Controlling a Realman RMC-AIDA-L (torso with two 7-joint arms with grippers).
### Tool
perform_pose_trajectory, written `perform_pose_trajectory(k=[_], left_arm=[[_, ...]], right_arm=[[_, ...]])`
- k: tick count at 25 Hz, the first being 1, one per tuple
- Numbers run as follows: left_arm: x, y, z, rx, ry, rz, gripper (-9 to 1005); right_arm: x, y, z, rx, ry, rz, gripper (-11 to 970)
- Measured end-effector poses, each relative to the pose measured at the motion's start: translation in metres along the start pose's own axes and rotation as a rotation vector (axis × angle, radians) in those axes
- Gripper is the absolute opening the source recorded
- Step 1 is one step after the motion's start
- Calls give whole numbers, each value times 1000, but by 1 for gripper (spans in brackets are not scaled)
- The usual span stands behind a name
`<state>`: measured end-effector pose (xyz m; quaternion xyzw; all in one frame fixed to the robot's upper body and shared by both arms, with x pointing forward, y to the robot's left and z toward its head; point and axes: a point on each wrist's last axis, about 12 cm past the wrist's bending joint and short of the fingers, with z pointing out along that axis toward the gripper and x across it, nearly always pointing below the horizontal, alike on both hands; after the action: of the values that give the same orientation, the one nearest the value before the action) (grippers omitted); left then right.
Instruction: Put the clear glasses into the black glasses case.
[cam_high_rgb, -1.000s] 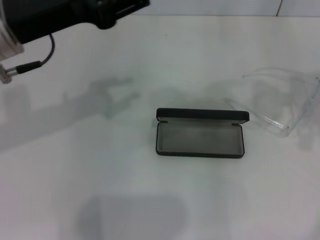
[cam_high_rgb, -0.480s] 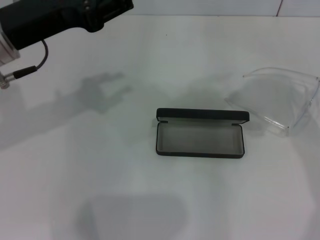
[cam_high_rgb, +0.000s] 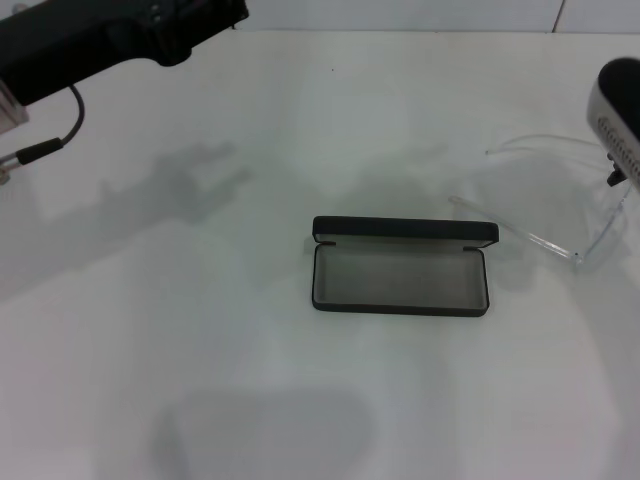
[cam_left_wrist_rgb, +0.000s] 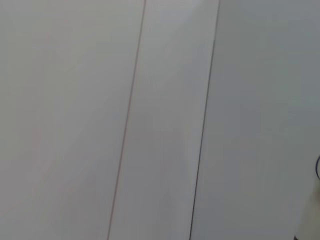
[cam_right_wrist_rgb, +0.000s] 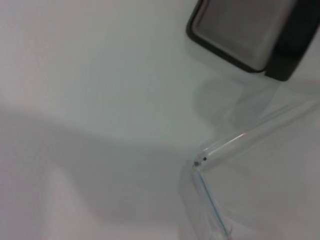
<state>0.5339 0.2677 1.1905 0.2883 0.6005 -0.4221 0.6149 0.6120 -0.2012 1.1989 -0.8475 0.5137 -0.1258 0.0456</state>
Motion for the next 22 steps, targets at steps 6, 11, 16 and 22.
perform_pose_trajectory(k=[6, 11, 16, 22], left_arm=[[4, 2, -3, -14, -1, -21, 468], [5, 3, -2, -13, -1, -24, 467], [7, 3, -3, -15, 1, -31, 466], [9, 3, -5, -23, 6, -39, 465]], right_arm=[[-4, -2, 18, -12, 9, -36, 623], [-5, -1, 30, -29, 11, -43, 596], [-6, -2, 37, -45, 5, -42, 569], [-8, -7, 40, -61, 9, -45, 537]])
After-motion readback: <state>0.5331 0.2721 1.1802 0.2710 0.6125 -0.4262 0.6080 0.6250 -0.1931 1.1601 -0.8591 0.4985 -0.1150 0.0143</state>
